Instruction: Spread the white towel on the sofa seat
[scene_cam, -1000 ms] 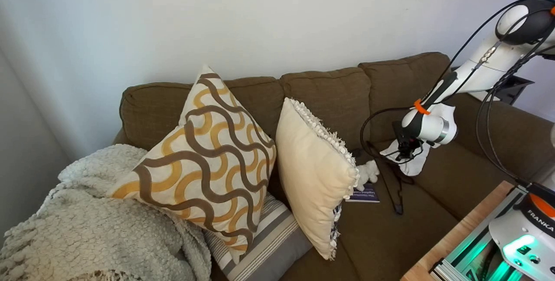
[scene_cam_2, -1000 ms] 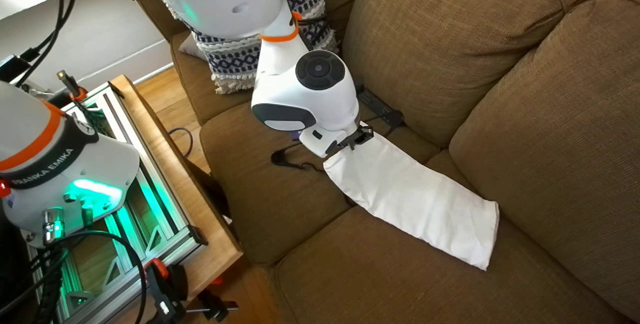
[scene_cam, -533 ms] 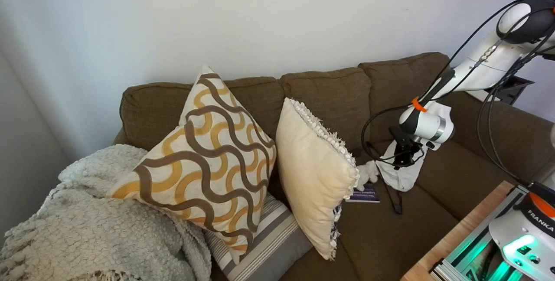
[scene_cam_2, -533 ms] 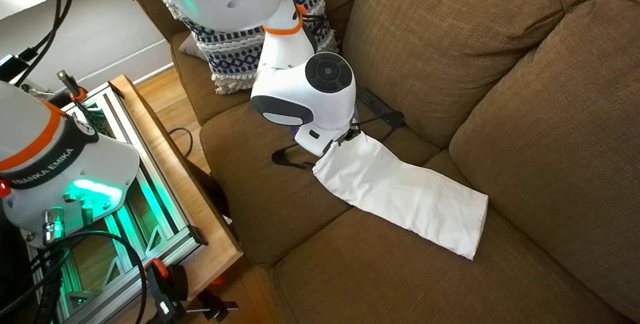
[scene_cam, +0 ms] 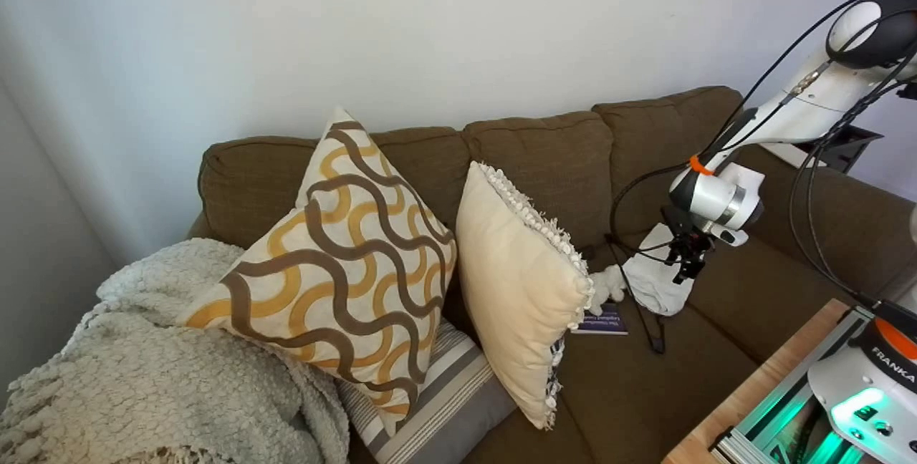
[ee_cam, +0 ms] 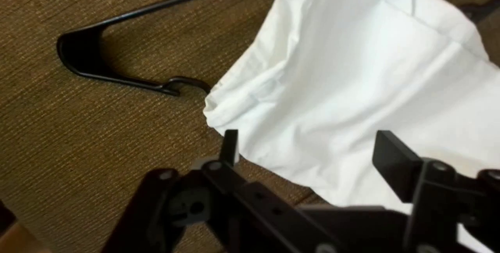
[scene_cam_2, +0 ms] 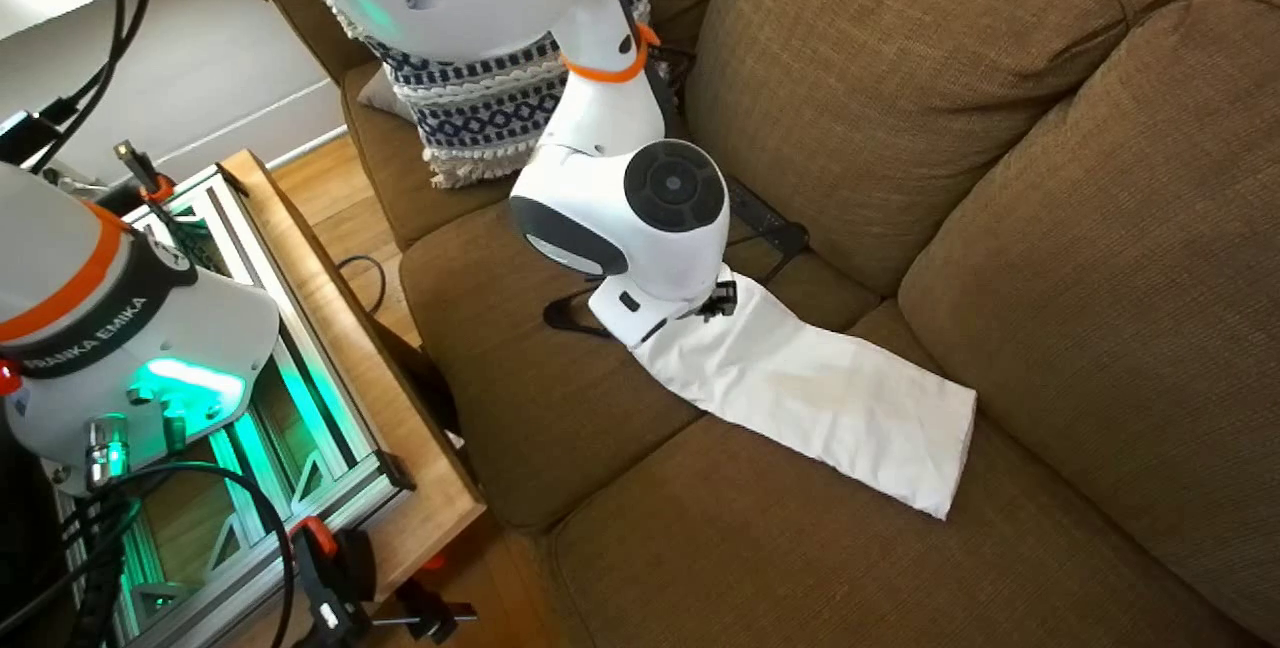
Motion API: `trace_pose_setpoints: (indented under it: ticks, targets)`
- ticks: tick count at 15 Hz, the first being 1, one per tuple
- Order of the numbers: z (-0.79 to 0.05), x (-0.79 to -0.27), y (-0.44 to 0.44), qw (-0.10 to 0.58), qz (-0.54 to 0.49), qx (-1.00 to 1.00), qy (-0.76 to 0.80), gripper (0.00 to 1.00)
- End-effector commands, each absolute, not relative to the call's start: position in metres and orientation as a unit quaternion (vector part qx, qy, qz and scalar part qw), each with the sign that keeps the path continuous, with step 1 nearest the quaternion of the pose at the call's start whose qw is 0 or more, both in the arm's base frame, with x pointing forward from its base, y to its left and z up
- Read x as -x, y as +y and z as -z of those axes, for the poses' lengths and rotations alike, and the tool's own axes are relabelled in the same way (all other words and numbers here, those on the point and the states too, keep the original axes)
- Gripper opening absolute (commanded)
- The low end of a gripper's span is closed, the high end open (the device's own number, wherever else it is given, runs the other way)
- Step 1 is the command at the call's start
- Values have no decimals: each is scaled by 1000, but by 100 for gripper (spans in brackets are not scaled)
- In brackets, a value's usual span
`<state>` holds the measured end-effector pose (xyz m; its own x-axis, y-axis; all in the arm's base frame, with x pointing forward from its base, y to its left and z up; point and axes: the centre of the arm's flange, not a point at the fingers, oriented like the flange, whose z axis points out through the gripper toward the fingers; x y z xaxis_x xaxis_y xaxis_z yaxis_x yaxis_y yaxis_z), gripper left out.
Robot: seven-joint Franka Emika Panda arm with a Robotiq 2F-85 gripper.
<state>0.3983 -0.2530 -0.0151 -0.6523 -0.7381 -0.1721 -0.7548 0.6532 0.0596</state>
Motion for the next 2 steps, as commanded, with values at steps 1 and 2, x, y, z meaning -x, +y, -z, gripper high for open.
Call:
trace_pose_setpoints:
  ticks: [1, 2]
  targets:
    - [8, -380, -288, 64, -48, 319, 944, 100]
    - [12, -387, -274, 62, -53, 364, 928, 100]
